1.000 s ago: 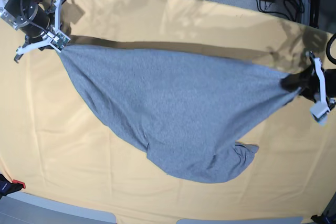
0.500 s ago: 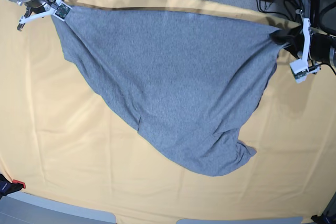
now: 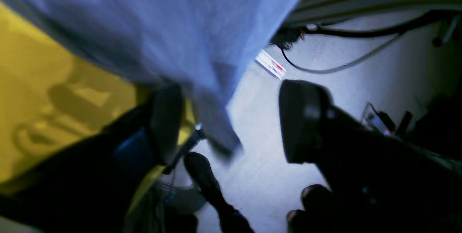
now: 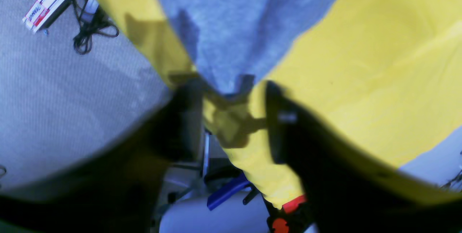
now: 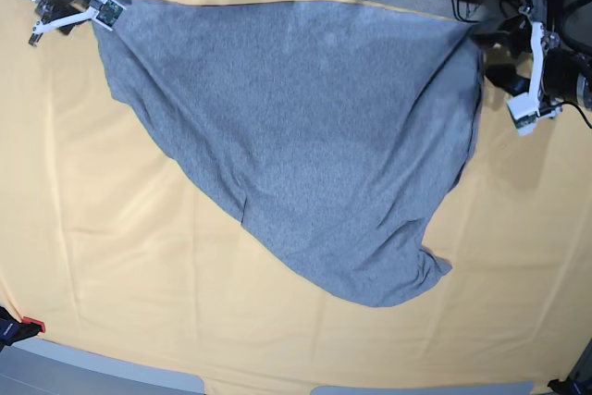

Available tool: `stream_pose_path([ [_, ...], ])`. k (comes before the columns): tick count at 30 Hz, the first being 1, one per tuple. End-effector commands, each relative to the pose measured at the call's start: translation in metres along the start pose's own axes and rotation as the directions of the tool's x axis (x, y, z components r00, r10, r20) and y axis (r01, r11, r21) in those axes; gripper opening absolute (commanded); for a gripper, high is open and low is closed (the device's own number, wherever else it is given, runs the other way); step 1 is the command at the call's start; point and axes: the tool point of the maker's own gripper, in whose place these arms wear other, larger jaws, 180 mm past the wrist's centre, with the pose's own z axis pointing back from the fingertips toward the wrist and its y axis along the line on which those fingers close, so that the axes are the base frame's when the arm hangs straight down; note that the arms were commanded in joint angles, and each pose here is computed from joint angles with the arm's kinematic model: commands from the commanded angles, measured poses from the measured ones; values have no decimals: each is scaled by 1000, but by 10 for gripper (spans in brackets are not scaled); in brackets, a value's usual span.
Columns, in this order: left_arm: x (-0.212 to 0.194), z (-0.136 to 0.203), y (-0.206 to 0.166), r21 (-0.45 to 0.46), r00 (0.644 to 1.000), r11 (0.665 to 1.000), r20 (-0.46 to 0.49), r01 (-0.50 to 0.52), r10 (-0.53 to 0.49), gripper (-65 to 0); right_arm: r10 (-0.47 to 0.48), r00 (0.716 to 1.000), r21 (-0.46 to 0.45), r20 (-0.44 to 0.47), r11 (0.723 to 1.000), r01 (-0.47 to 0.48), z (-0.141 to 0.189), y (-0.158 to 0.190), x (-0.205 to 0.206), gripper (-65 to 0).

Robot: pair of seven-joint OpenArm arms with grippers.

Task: Layout the t-shirt on the table in an organized manner, then fold the t-shirt properly
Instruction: 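Lift and stretch the shirt between both grippers, then release left gripper, then grasp the shirt's hanging corner with the left gripper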

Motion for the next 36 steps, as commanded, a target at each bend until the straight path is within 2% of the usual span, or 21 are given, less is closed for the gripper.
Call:
stream_pose_path([
  [1,13,13,7,35,999,999,22,35,-35,-203,10,1000,-26,11,1000,-10,4,-6,3,-268],
  [5,43,32,23,121,991,990,101,72,-84,-203,-5,1000,-87,-1,996,5,4,-17,1,-260],
  [8,64,50,53,265,980,963,172,49,-97,-203,-38,999,-128,0,991,37,5,-25,1,-260],
  [11,81,70,92,393,955,918,288,-53,-68,-203,-57,998,-139,28,988,60,6,-28,5,-260],
  [13,86,81,121,433,921,885,390,-171,-13,-203,-69,996,-147,50,986,75,6,-29,9,-260],
  [15,85,85,145,403,870,869,489,-286,59,-203,-76,994,-153,75,984,86,6,-31,13,-260],
  [19,88,78,177,221,726,870,658,-441,201,-203,-73,991,-156,116,984,91,7,-32,20,-260],
  [22,97,67,193,103,633,870,727,-482,265,-203,-80,983,-165,164,980,107,9,-35,28,-260],
  [25,113,47,201,6,576,876,755,-483,313,-203,-88,979,-172,186,978,121,10,-37,32,-260],
  [27,126,32,204,-26,563,884,762,-467,320,-203,-89,978,-174,189,977,123,10,-37,32,-260],
  [30,139,10,217,-11,566,874,759,-485,323,-203,-89,978,-173,189,977,123,10,-37,32,-260],
  [36,164,-54,211,-57,620,877,686,-477,381,-203,-95,975,-182,201,974,133,10,-40,35,-260],
])
